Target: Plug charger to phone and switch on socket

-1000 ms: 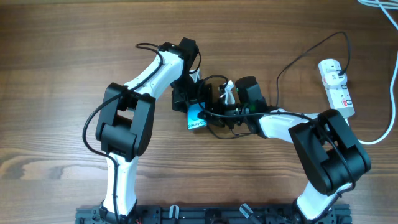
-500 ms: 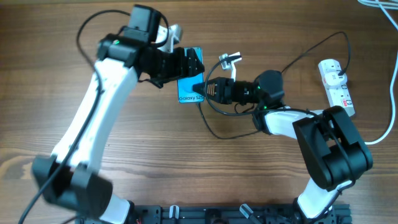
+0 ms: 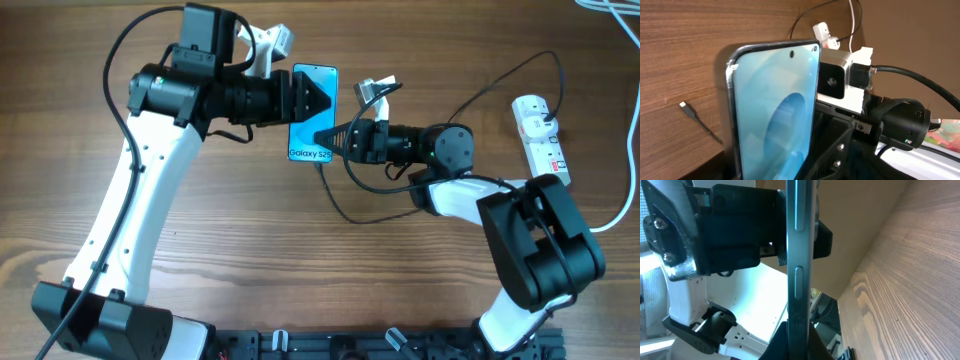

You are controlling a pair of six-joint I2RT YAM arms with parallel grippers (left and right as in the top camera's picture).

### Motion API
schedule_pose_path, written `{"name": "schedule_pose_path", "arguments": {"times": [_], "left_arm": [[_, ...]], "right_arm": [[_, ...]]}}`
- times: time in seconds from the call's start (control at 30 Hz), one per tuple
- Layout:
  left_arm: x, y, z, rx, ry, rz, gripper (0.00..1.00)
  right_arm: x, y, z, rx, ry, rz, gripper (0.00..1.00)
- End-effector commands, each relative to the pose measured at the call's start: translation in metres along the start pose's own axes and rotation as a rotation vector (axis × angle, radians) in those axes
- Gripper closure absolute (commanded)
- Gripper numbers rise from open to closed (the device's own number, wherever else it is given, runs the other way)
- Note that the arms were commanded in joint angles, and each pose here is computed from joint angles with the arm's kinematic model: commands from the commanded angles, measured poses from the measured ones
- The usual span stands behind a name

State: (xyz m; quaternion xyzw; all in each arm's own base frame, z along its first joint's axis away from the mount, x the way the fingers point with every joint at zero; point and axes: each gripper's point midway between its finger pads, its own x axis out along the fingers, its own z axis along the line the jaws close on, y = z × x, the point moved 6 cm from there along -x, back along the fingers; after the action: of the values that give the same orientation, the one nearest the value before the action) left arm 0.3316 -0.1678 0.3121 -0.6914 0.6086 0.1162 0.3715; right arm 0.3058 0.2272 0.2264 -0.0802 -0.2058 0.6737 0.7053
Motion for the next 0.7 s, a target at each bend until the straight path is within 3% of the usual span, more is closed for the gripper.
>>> {"name": "schedule_pose_path", "arguments": {"times": [0.0, 0.1, 0.37, 0.67], "left_arm": [[0.004, 0.015, -0.047, 0.069, 0.268, 0.095, 0.46], [0.007, 0.018, -0.052, 0.078, 0.275, 0.109, 0.57], [0.016, 0.034, -0.067, 0.085, 0.305, 0.18, 0.54], [0.019, 0.043, -0.06, 0.047, 0.237, 0.212, 0.55]], "right_arm": [[0.006, 0.006, 0.008, -0.028, -0.035, 0.038, 0.96], [0.006, 0.009, 0.007, -0.028, -0.033, 0.065, 0.96], [0.005, 0.013, 0.007, -0.027, -0.03, 0.109, 0.96], [0.006, 0.011, 0.009, -0.023, -0.034, 0.109, 0.96]]}}
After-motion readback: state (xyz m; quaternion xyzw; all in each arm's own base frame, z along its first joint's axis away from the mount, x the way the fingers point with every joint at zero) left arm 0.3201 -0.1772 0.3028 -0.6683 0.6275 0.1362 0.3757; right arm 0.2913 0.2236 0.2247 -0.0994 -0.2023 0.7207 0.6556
